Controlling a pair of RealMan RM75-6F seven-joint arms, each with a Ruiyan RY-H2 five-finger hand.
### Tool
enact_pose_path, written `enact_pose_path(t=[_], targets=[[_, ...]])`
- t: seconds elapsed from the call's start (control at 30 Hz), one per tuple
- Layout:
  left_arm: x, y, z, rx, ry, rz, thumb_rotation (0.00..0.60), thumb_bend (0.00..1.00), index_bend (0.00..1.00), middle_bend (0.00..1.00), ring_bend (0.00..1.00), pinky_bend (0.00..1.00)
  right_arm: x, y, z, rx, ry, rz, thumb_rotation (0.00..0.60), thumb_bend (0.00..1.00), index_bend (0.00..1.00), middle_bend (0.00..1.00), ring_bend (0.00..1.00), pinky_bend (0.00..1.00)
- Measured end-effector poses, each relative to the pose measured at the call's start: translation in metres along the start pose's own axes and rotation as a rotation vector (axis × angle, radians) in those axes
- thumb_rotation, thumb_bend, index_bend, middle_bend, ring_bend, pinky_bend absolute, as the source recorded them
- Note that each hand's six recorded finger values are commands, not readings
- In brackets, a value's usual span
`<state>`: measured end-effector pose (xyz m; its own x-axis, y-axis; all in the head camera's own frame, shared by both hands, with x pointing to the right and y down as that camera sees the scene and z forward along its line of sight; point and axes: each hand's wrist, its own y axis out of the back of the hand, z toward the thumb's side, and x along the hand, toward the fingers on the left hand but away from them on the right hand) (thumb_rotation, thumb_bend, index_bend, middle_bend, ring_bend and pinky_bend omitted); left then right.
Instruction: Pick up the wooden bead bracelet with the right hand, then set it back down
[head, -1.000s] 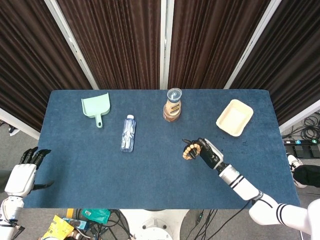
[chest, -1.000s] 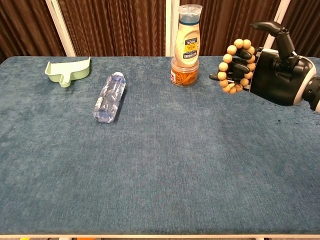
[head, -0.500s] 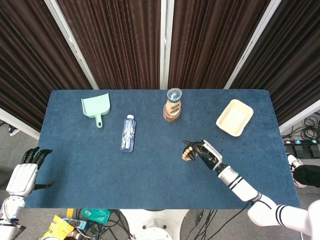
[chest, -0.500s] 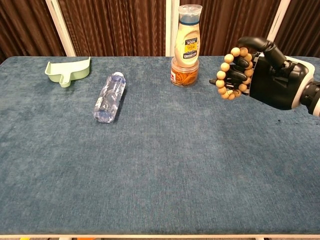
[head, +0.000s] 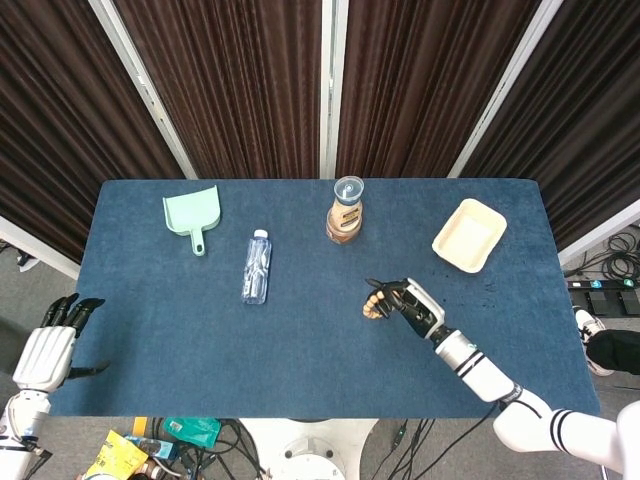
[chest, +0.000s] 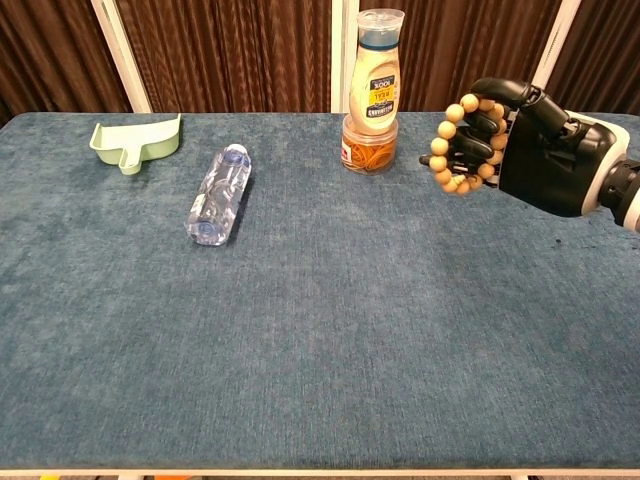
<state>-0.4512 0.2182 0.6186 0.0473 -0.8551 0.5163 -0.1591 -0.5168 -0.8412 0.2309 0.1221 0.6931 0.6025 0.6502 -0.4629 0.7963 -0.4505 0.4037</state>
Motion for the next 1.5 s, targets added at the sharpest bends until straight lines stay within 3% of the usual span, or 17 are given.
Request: enact_pose_path(t=[0.27,0.67,0.73,0.8,0.83,1.03,1.2,1.4,1.5], targets=[[-0.0008,0.0006,-0.0006,-0.001,0.005,0.002,0.600,0.00,0.15,0.13,0.00,0.00,-0.0059,-0.0026,0.0034,-0.006,0.010,0.015,0.325,0.97,0.59,0.70,0.39,0.04],[-0.0001,-0.0012,-0.0012,-0.004,0.006,-0.001,0.600,0.00,0.15,0.13,0.00,0.00,-0.0065,0.0016,0.0084,-0.008,0.016,0.018,0.297,1.00,0.52,0.65,0.36,0.04],[0.0002,-0.0011,-0.0007,-0.005,0.006,-0.001,0.600,0.00,0.15,0.13,0.00,0.00,-0.0059,0.0026,0.0083,-0.004,0.013,0.019,0.277,0.91,0.49,0.65,0.35,0.04],[0.0007,-0.0015,-0.0009,-0.006,0.008,-0.002,0.600,0.00,0.15,0.13,0.00,0.00,-0.0055,0.0030,0.0077,-0.010,0.009,0.021,0.254,0.60,0.48,0.64,0.35,0.04],[0.0010,-0.0016,-0.0006,-0.007,0.007,-0.002,0.600,0.00,0.15,0.13,0.00,0.00,-0.0054,0.0029,0.0075,-0.017,0.006,0.023,0.251,0.49,0.48,0.64,0.35,0.04],[0.0013,-0.0031,-0.0011,-0.008,0.006,-0.005,0.600,0.00,0.15,0.13,0.00,0.00,-0.0058,-0.0007,0.0054,-0.113,-0.017,0.051,0.199,0.14,0.48,0.64,0.35,0.04],[0.0011,-0.0021,-0.0014,-0.006,0.007,-0.006,0.600,0.00,0.15,0.13,0.00,0.00,-0.0078,-0.0031,0.0031,-0.223,-0.041,0.085,0.141,0.04,0.49,0.64,0.35,0.04],[0.0009,-0.0018,-0.0008,-0.005,0.010,-0.006,0.600,0.00,0.15,0.13,0.00,0.00,-0.0100,-0.0024,0.0032,-0.249,-0.038,0.106,0.144,0.20,0.61,0.65,0.36,0.04],[0.0011,-0.0028,-0.0010,-0.005,0.009,-0.011,0.600,0.00,0.15,0.13,0.00,0.00,-0.0100,0.0001,0.0031,-0.259,-0.035,0.093,0.187,0.22,0.64,0.67,0.37,0.04]])
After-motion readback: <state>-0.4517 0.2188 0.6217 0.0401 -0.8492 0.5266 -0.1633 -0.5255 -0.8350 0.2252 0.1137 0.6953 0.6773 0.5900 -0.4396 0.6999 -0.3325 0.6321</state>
